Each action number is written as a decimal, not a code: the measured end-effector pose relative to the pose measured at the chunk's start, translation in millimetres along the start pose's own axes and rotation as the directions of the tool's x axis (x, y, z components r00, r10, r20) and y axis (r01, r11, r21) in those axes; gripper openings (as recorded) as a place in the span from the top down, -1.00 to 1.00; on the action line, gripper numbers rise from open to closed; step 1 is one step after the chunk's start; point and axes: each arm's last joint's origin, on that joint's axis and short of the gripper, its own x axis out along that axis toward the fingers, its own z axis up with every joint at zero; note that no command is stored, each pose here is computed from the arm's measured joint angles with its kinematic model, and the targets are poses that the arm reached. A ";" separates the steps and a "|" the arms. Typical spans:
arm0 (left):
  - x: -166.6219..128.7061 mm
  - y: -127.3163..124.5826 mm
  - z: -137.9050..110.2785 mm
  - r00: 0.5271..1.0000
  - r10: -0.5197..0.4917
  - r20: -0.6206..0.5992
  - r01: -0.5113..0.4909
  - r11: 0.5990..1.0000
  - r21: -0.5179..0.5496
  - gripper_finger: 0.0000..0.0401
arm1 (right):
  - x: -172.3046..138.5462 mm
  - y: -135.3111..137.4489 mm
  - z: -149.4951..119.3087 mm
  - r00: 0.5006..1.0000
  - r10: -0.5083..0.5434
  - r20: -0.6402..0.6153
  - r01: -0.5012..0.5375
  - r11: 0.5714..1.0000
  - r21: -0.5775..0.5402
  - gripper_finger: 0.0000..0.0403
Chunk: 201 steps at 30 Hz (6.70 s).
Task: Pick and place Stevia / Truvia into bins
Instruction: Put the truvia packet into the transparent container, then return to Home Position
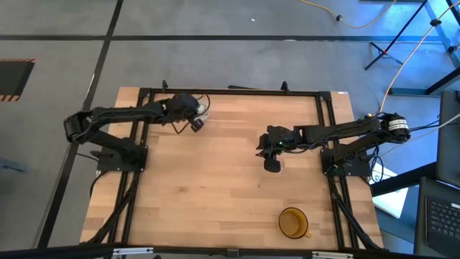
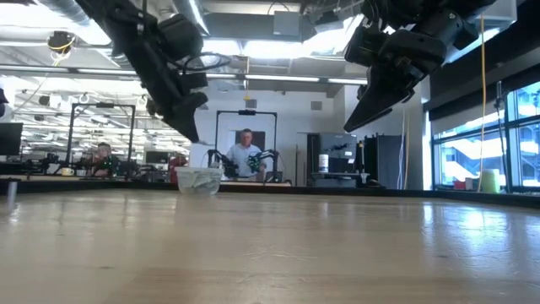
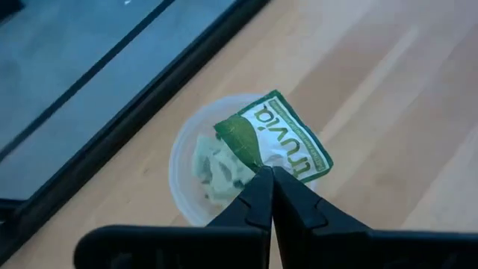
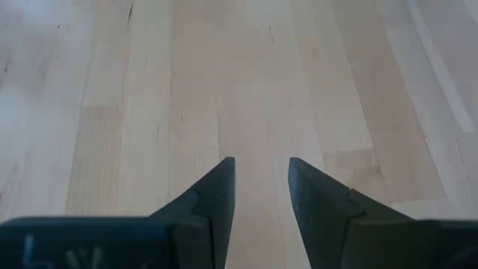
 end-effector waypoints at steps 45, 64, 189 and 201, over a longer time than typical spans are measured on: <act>-67.9 17.9 -34.9 0.848 -0.175 0.499 0.204 0.979 -0.003 0.55 | -72.6 -5.8 -35.6 0.934 0.024 0.355 -0.029 1.000 0.009 0.36; -70.8 20.6 -95.9 0.721 -0.219 0.657 0.279 0.960 0.014 0.59 | -94.6 -20.4 -93.0 0.835 -0.030 0.550 -0.014 0.997 0.074 0.36; -71.8 29.3 -140.3 0.637 -0.172 0.751 0.313 0.948 -0.049 0.63 | -94.0 -31.6 -142.5 0.615 -0.136 0.777 0.042 0.989 0.140 0.36; -71.8 29.4 -140.3 0.637 -0.172 0.751 0.313 0.948 -0.049 0.63 | -92.9 -31.7 -143.0 0.625 -0.138 0.769 0.044 0.989 0.141 0.36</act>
